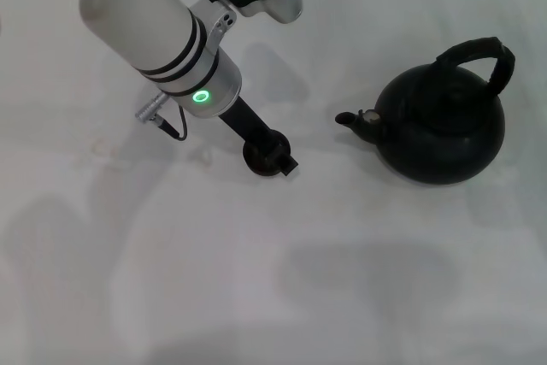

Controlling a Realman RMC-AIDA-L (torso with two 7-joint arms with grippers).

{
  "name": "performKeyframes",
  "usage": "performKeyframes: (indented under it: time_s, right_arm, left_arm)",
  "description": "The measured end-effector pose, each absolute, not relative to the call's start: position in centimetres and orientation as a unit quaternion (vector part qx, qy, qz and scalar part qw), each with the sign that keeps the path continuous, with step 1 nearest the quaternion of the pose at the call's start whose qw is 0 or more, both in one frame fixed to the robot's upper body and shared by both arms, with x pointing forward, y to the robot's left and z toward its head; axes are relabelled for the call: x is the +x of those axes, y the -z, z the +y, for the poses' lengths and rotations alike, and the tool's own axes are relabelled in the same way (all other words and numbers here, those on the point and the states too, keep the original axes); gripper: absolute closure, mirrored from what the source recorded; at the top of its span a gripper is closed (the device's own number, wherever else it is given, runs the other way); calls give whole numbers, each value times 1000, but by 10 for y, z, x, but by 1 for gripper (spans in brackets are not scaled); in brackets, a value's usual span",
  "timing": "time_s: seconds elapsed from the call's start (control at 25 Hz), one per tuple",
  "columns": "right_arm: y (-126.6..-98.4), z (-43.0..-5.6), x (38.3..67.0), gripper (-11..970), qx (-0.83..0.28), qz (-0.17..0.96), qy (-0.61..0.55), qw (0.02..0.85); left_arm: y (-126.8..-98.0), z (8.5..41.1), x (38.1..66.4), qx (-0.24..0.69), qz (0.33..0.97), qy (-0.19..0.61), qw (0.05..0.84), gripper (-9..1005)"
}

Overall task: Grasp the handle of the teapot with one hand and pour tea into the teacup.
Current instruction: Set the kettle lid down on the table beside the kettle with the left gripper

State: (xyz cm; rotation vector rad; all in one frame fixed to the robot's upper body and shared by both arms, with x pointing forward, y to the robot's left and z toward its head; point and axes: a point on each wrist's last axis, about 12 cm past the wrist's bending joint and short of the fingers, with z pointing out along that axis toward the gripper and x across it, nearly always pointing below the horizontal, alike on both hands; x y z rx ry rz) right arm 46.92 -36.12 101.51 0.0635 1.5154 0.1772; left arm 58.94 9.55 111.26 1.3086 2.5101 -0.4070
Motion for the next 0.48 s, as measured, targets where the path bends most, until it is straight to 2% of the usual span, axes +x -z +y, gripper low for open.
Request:
performKeyframes:
  time_s: [0.48]
  right_arm:
    - [-1015,-361,469,88,28,687,-81,722]
  left_arm:
    - [-1109,94,586,464,867,133,124,292]
